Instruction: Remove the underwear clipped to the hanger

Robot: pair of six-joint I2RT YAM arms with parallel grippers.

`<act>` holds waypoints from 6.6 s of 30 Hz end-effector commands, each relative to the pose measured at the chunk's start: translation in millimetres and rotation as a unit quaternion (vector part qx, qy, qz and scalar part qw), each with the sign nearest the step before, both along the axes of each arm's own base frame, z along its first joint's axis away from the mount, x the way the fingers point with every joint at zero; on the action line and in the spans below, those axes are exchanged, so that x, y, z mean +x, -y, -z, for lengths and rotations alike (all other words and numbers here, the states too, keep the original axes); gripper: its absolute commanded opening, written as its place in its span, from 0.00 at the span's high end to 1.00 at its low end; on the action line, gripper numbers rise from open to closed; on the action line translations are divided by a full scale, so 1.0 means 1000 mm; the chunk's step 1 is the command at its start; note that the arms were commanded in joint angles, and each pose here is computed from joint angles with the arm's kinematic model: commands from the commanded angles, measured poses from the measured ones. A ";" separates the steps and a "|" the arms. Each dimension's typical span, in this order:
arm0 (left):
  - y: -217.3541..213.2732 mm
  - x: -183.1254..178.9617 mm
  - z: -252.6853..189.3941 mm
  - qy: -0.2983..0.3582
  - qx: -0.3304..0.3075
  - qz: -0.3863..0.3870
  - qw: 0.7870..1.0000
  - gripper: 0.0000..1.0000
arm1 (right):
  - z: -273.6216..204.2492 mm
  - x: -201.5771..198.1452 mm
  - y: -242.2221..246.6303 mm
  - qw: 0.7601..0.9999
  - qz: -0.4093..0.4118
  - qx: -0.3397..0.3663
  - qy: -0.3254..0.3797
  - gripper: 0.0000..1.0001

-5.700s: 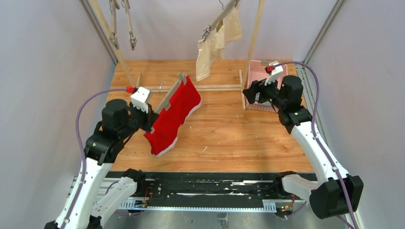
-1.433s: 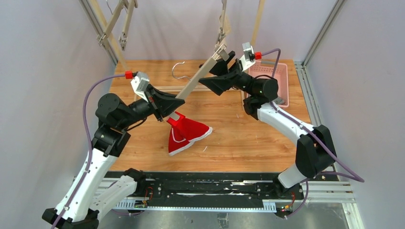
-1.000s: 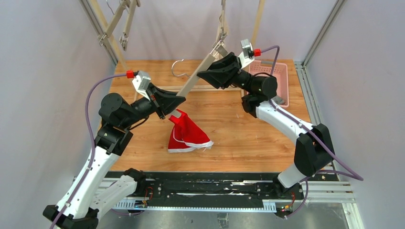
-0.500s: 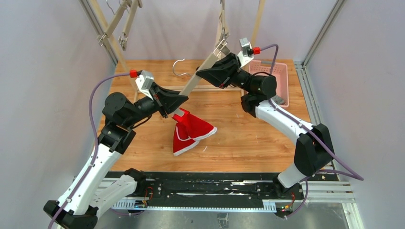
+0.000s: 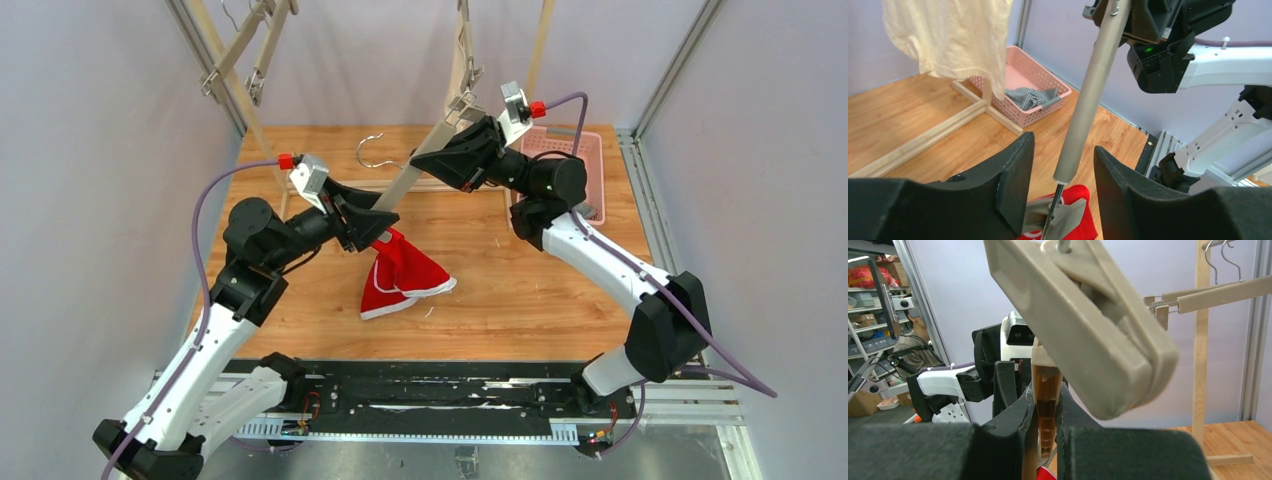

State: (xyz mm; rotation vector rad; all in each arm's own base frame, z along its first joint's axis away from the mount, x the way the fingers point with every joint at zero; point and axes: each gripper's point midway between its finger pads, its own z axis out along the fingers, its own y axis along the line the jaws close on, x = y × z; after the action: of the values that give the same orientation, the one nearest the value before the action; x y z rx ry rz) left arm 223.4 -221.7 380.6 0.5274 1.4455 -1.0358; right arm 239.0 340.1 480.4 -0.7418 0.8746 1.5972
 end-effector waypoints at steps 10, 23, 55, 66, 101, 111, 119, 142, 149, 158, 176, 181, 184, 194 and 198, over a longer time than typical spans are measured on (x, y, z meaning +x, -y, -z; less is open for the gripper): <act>-0.013 -0.001 0.017 -0.004 0.024 -0.039 0.999 0.40 | -0.037 -0.037 0.022 0.997 0.002 0.045 0.062 0.99; 0.015 -0.020 0.013 -0.006 -0.009 0.071 0.997 1.00 | -0.034 -0.031 0.019 0.998 0.000 0.043 0.053 0.99; 0.008 -0.036 -0.056 0.083 -0.043 0.078 0.993 1.00 | -0.026 -0.036 0.018 0.998 -0.007 0.032 0.048 0.99; -0.002 -0.052 -0.088 0.090 -0.061 0.069 0.992 1.00 | -0.005 -0.024 0.014 0.999 0.025 0.001 0.037 0.49; -0.102 0.067 0.045 -0.148 0.303 -0.288 0.896 1.00 | 0.340 -0.028 0.016 0.817 0.211 -0.537 -0.007 0.24; -0.088 0.117 0.014 -0.155 0.290 -0.292 0.898 1.00 | 0.431 -0.026 0.005 0.738 0.156 -0.653 -0.066 0.41; -0.097 0.153 -0.017 -0.156 0.258 -0.303 0.904 1.00 | 0.464 -0.026 0.022 0.693 0.175 -0.691 -0.109 0.99; -0.106 0.192 -0.089 -0.095 0.192 -0.319 0.923 1.00 | 0.117 0.056 0.243 0.631 0.682 -0.366 -0.060 0.99; -0.114 0.198 -0.110 -0.071 0.161 -0.327 0.929 1.00 | 0.078 0.074 0.301 0.570 0.760 -0.303 -0.077 0.99; -0.114 0.207 -0.132 -0.050 0.122 -0.315 0.940 1.00 | 0.082 0.116 0.359 0.517 0.803 -0.268 -0.125 0.99; -0.119 0.248 -0.124 -0.058 0.097 -0.320 0.941 1.00 | 0.144 0.153 0.367 0.547 0.764 -0.297 -0.169 0.99; -0.119 0.261 -0.113 -0.069 0.096 -0.316 0.941 1.00 | 0.169 0.155 0.363 0.550 0.749 -0.319 -0.187 0.99; -0.117 0.261 -0.111 -0.072 0.093 -0.312 0.943 0.99 | 0.189 0.158 0.362 0.544 0.740 -0.340 -0.201 0.99; -0.130 0.241 -0.123 -0.060 0.087 -0.341 0.934 0.86 | 0.226 0.162 0.356 0.543 0.709 -0.385 -0.233 0.83; -0.134 0.238 -0.126 -0.054 0.088 -0.351 0.931 0.83 | 0.232 0.161 0.358 0.537 0.708 -0.392 -0.239 0.79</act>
State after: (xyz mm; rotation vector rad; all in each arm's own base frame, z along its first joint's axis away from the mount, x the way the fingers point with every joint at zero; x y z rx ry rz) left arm 473.9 -97.8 469.7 0.0578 1.7671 -0.4009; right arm 401.8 -11.8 255.2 0.0664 1.9078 -0.2266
